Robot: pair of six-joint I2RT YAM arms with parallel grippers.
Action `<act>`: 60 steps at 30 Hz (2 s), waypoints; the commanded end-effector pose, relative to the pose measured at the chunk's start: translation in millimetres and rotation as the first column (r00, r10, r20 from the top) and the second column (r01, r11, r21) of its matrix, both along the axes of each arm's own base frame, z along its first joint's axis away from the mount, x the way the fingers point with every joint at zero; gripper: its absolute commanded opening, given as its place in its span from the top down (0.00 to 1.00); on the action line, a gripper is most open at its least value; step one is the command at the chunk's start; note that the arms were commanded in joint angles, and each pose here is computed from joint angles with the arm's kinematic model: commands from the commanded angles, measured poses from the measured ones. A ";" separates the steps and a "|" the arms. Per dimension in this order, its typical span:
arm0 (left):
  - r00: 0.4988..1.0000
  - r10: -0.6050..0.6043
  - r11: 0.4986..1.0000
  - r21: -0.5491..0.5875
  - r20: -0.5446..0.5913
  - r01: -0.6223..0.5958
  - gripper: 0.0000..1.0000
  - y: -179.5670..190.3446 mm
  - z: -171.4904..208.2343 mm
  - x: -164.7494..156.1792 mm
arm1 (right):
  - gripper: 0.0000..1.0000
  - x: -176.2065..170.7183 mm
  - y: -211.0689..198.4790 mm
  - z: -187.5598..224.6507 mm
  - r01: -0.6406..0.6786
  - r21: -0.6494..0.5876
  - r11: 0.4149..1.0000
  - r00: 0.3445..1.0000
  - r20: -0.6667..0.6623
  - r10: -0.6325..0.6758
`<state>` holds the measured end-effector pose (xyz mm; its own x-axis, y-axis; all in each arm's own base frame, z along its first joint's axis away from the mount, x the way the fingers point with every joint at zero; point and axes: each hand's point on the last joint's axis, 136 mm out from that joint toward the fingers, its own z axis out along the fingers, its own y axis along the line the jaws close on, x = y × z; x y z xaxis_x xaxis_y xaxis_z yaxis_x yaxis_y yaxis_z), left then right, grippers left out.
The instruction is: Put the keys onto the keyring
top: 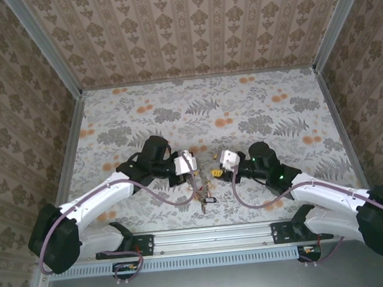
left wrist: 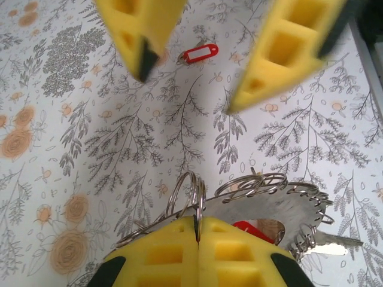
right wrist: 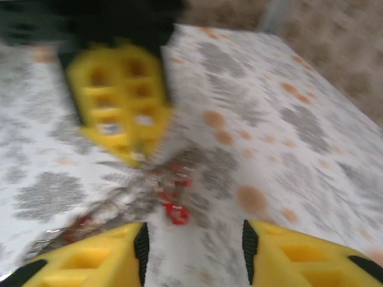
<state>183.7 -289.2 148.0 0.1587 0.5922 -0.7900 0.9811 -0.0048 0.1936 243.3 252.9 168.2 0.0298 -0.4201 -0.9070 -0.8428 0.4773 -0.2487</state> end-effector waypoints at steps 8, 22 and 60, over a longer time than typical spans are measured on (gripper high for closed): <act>0.997 -0.069 0.995 0.078 0.040 0.066 1.00 1.5 7.5 7.0 | 0.48 27.2 -177.4 -43.9 0.927 -0.282 0.249 -0.013 -0.684 -0.729; 0.997 -0.077 0.997 0.026 -0.007 0.077 1.00 -7.6 1.2 4.7 | 0.55 18.4 -169.5 -99.3 0.696 -0.578 0.426 -0.128 -0.684 -0.718; 0.988 -0.102 0.995 -0.033 -0.116 0.099 1.00 -14.5 -4.7 -5.4 | 0.75 23.9 -179.9 -148.1 0.113 -0.925 0.363 0.414 -0.288 -0.864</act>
